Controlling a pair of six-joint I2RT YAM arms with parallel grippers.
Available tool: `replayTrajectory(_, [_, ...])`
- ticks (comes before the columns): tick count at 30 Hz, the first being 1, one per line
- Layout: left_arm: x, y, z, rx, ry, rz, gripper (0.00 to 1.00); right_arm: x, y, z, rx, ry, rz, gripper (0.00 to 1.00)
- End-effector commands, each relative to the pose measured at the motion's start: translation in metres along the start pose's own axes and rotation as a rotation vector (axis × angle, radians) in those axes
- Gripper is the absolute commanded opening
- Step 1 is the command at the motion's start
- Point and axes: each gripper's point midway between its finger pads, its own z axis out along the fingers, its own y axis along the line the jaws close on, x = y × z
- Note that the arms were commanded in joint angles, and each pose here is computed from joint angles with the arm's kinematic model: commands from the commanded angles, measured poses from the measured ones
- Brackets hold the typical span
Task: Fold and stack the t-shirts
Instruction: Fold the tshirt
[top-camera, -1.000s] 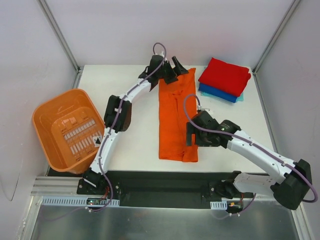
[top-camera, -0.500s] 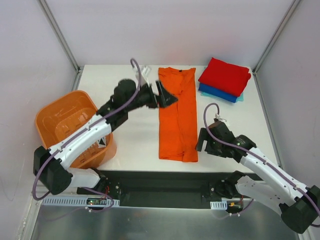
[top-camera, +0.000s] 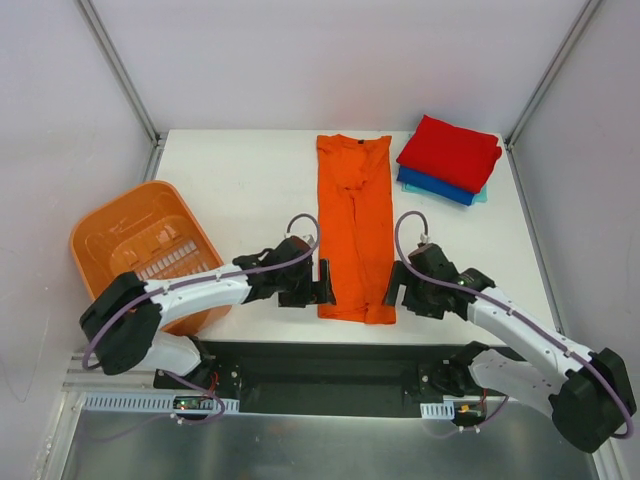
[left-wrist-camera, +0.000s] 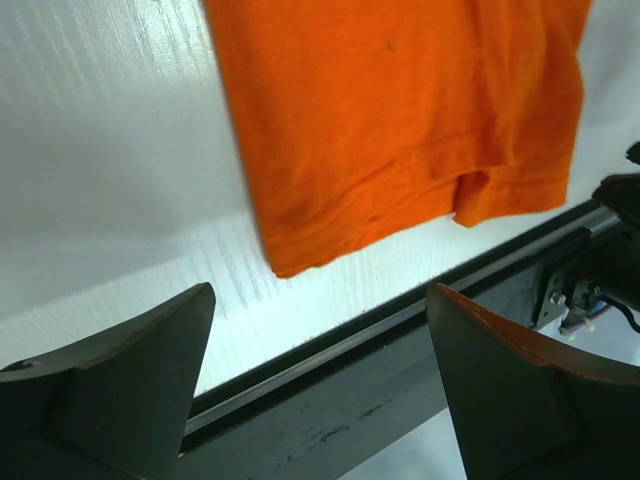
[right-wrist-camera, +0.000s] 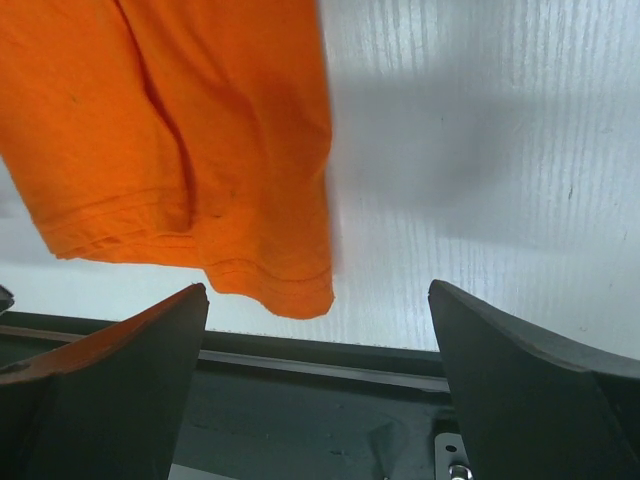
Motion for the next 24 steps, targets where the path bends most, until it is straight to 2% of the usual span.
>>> replayTrajectory(1, [0.002, -0.004, 0.018, -0.053, 0.048, -0.019, 0.84, 0.003, 0.012, 0.010, -0.050, 0.031, 0.031, 0.97])
replayTrajectory(5, [0.009, 0.002, 0.037, -0.105, 0.098, -0.027, 0.75, 0.009, 0.011, 0.018, -0.041, 0.072, 0.038, 0.97])
replayTrajectory(8, [0.013, 0.001, 0.043, -0.109, 0.131, -0.027, 0.63, 0.011, 0.010, 0.022, -0.031, 0.086, 0.035, 0.97])
replayTrajectory(9, [0.014, 0.001, 0.043, -0.109, 0.136, -0.028, 0.56, 0.012, 0.009, 0.023, -0.026, 0.090, 0.037, 0.97])
replayTrajectory(12, [0.018, 0.005, 0.040, -0.114, 0.145, -0.033, 0.45, 0.015, 0.008, 0.027, -0.021, 0.105, 0.037, 0.97])
replayTrajectory(15, [0.024, 0.013, 0.036, -0.128, 0.147, -0.033, 0.45, 0.015, 0.007, 0.030, -0.016, 0.113, 0.048, 0.97])
replayTrajectory(24, [0.034, 0.024, 0.037, -0.163, 0.190, -0.016, 0.29, 0.017, 0.012, 0.036, -0.029, 0.143, 0.047, 0.99])
